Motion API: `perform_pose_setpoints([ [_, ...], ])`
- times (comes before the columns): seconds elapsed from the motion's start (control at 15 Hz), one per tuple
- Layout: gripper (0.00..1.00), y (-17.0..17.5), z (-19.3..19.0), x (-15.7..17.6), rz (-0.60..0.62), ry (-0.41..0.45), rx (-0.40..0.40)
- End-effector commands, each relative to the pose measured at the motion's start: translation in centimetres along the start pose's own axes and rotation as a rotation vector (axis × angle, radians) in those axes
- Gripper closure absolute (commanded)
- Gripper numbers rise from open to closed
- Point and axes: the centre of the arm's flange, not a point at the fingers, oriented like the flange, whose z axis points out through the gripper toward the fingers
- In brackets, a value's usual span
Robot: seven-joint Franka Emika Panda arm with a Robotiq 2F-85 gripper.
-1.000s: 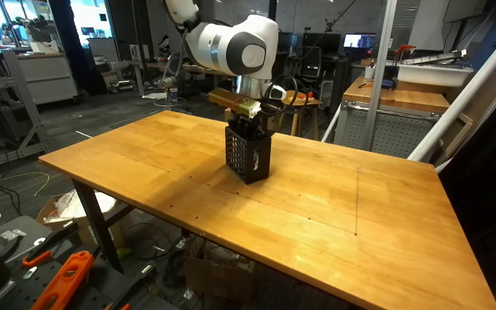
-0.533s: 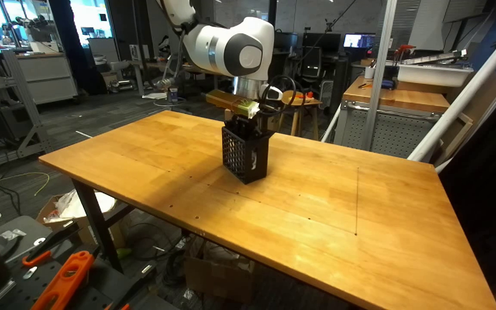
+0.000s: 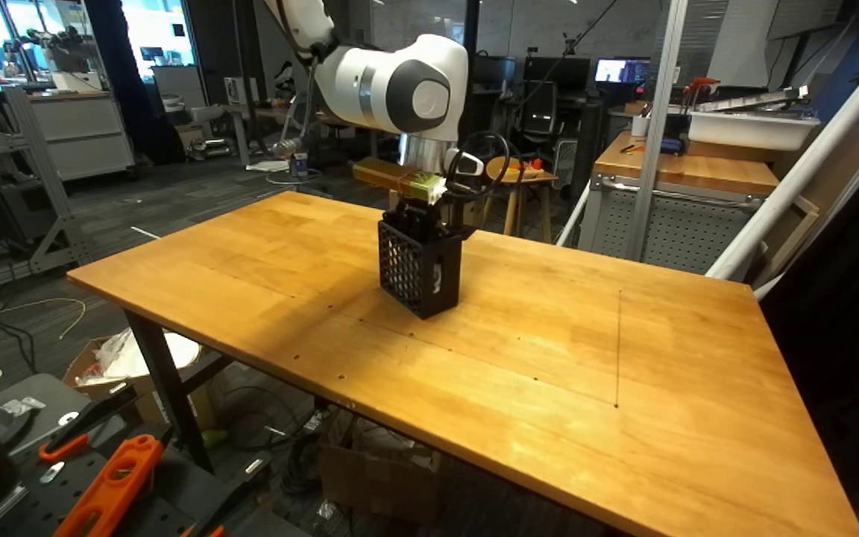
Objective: Pick up the cloth and put it in the box
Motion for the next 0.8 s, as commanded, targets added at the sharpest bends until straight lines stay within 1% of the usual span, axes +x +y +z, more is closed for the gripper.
perform_pose_setpoints([
  [0.0,0.89,-0.7,4.6,0.2,-0.019,-0.089,-0.005],
  [0.27,0.89,-0.8,5.0,0.1,-0.014,-0.093,0.003],
  [0.53,0.89,-0.2,2.5,-0.2,-0.004,-0.053,-0.023],
  [0.73,0.89,0.1,0.8,-0.6,-0.006,-0.045,-0.046],
])
